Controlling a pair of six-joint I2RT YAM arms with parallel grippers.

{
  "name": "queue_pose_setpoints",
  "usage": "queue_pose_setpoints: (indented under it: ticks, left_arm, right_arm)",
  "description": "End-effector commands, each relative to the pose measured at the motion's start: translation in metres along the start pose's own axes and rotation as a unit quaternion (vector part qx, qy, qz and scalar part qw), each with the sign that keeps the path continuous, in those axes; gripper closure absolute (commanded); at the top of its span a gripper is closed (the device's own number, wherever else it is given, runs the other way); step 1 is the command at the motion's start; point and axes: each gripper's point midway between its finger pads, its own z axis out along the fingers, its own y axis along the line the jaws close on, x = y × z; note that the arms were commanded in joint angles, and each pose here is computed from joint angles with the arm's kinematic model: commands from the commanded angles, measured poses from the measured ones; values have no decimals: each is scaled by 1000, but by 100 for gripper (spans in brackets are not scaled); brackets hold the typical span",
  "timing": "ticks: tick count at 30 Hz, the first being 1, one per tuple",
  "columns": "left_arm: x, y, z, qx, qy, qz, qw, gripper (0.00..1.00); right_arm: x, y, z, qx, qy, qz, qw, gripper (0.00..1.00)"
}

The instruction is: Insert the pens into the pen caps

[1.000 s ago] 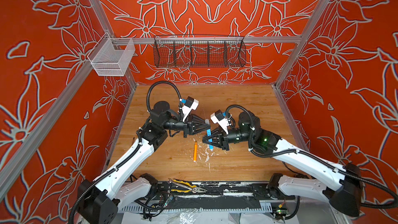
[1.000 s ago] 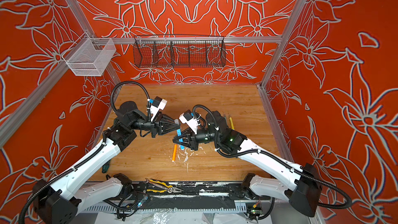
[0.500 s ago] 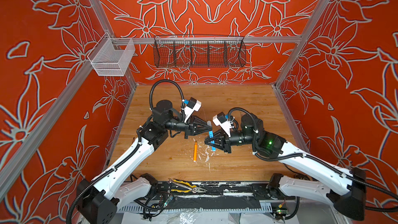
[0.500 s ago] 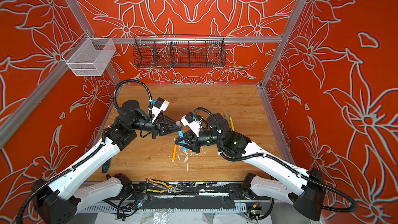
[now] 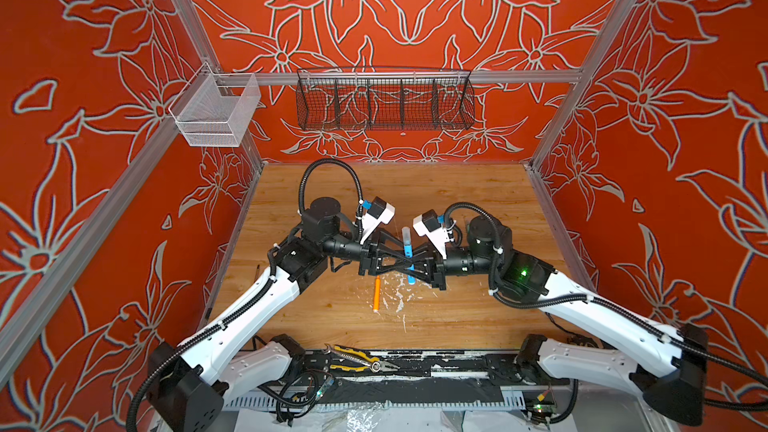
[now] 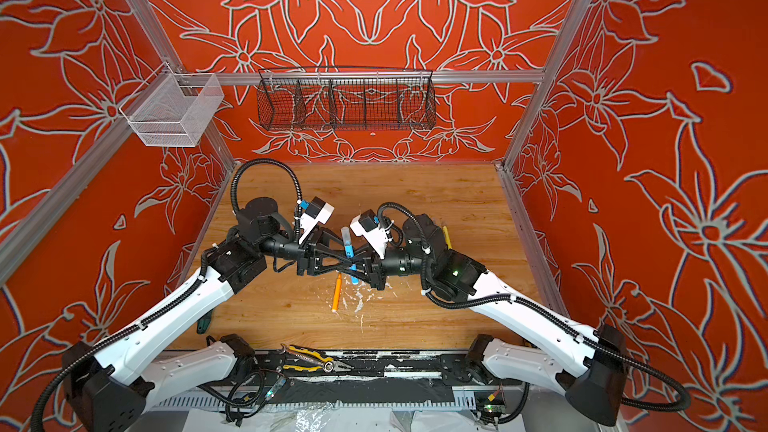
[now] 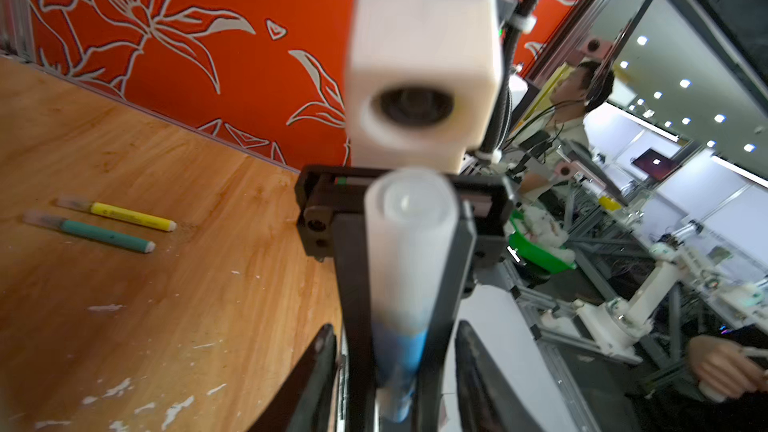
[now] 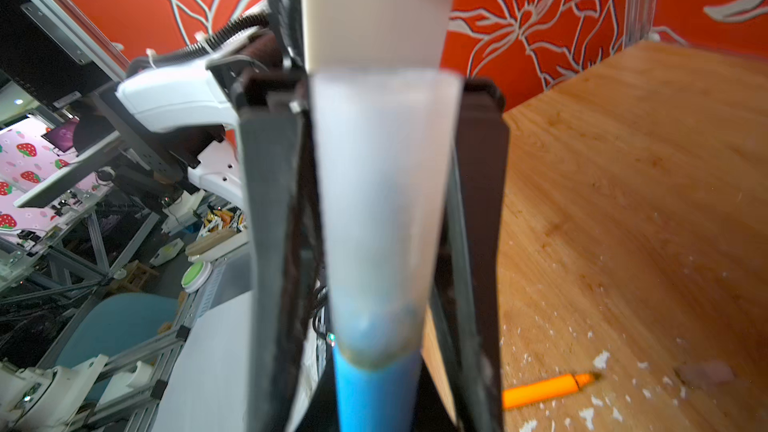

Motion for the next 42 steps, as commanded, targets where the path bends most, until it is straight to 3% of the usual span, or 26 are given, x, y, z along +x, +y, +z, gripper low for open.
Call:
queue_pose_setpoints:
  ticks: [1, 11, 29, 39, 42]
  left_arm:
    - [0, -8, -1, 8, 3, 12, 1000, 48]
    - [-37, -4, -21, -48, -59, 65, 995, 33]
    - [-58, -2, -22, -39, -61, 82, 994, 41]
    - [-58, -2, -21, -35, -56, 78, 995, 68]
    - [-56, -2, -20, -27, -51, 74, 996, 81]
  right_arm:
    - [-23, 12, -2, -18, -31, -29, 999, 100]
    - [-14, 12, 3, -30, -12, -23, 999, 100]
    - [2, 7, 12, -26, 16, -18, 999, 100]
    - [3, 7, 12, -24, 17, -16, 999, 100]
    - [1, 6, 11, -19, 13, -18, 1000, 100]
